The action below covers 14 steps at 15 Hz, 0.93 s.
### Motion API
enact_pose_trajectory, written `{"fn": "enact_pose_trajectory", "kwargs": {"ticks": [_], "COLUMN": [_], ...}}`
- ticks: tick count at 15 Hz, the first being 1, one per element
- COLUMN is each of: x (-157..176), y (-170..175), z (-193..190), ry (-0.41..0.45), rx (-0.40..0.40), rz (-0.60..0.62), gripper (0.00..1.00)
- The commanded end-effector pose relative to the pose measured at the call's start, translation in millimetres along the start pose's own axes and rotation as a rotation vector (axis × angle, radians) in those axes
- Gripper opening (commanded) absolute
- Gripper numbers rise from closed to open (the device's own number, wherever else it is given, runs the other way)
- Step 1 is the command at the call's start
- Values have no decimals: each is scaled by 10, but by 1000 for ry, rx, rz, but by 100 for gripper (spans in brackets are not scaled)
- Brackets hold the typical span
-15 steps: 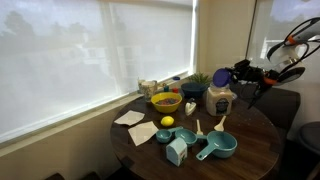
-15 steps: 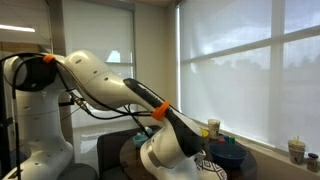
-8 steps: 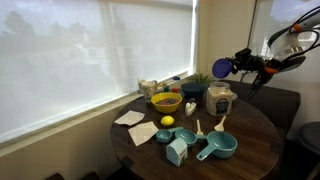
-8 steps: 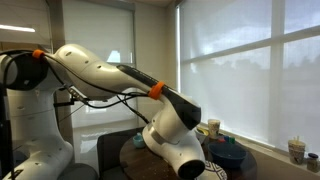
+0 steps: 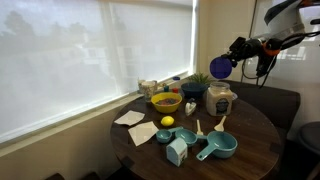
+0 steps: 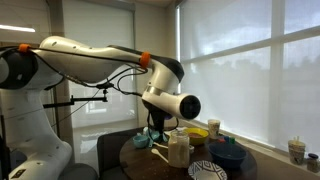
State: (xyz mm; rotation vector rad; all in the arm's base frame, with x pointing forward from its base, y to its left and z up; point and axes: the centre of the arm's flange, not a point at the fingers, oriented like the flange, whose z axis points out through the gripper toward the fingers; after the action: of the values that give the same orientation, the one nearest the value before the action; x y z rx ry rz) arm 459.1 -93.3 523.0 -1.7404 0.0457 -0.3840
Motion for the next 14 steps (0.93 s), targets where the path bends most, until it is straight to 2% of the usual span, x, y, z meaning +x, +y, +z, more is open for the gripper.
{"fn": "enact_pose_trajectory", "kwargs": {"ticks": [1,7,14], "x": [-66,-279,-574], "y": [-402,-649,-414], "z": [335,728,913], "ry": [-106,-278,-462], "rx": [-164,-432,-771], "rz": [45,77,109], "gripper": [1,1,1]}}
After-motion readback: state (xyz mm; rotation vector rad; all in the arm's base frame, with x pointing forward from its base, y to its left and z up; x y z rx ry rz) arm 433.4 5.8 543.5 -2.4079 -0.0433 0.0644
